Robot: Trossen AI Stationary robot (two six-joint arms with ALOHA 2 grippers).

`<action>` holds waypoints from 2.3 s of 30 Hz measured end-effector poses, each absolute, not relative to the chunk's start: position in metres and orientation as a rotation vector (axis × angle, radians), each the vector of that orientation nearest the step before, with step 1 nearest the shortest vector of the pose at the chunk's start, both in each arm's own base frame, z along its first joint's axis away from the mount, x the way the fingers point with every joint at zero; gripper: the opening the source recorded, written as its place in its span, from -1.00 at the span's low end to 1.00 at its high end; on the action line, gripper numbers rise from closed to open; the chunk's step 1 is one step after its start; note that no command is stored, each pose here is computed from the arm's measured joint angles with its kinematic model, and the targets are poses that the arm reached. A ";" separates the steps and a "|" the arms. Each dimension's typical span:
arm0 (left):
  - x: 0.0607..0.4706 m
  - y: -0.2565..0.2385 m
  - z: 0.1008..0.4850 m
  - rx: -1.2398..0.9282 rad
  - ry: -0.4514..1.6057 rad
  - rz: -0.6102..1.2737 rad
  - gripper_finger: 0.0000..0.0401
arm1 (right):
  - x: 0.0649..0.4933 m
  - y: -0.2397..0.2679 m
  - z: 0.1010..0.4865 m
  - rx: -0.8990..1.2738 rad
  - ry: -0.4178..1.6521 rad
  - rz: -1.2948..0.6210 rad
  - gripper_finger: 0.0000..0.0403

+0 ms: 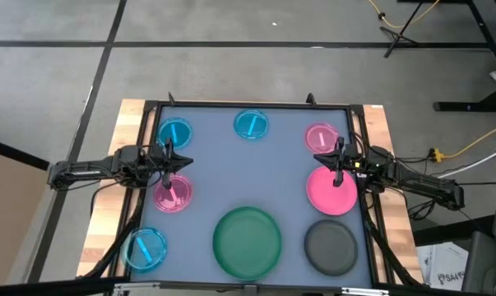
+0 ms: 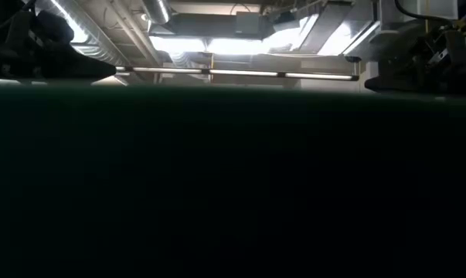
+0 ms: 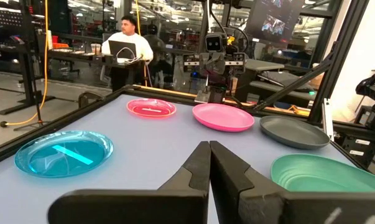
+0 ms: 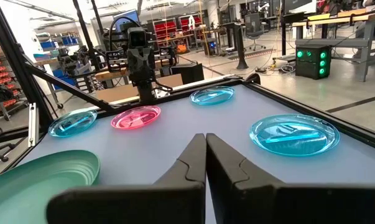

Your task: Stack plastic plates

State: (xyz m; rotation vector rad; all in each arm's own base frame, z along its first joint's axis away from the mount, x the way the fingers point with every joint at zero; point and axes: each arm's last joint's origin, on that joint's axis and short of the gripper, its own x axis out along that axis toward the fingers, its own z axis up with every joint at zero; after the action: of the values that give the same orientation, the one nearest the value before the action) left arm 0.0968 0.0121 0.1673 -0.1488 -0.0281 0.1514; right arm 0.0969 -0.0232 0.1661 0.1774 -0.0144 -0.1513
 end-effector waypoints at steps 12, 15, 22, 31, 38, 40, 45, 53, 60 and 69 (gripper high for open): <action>0.097 0.013 0.168 -0.123 -0.038 0.184 -1.00 | 0.097 -0.024 0.173 0.192 -0.092 -0.185 -0.99; 0.097 0.013 0.170 -0.120 -0.057 0.186 -1.00 | 0.096 -0.023 0.177 0.193 -0.130 -0.139 -0.99; 0.094 0.012 0.187 -0.151 -0.240 0.154 -1.00 | 0.105 -0.025 0.183 0.240 -0.117 -0.140 -0.99; 0.095 0.012 0.192 -0.146 -0.282 0.139 -1.00 | 0.135 -0.033 0.197 0.262 0.004 -0.120 -0.99; 0.104 0.008 0.184 -0.178 -0.177 0.084 -1.00 | 0.179 -0.023 0.207 0.229 0.132 -0.039 -0.99; 0.106 0.007 0.182 -0.180 -0.150 0.077 -1.00 | 0.195 -0.016 0.212 0.216 0.165 -0.016 -0.99; 0.109 0.005 0.179 -0.178 -0.117 0.074 -1.00 | 0.234 0.002 0.216 0.183 0.290 0.029 -0.99; 0.109 0.005 0.178 -0.178 -0.112 0.090 -1.00 | 0.281 0.026 0.210 0.166 0.431 0.097 -0.99; 0.109 0.005 0.178 -0.177 -0.112 0.088 -1.00 | 0.305 0.030 0.194 0.244 0.503 0.089 -0.98; 0.109 0.005 0.178 -0.179 -0.114 0.109 -1.00 | 0.319 0.038 0.174 0.282 0.582 0.138 -0.44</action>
State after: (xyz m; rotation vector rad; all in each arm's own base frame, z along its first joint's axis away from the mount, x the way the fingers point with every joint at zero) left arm 0.1090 0.0052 0.1783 -0.1790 -0.1144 0.1086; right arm 0.3191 0.0381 0.1741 0.2821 0.5823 0.1376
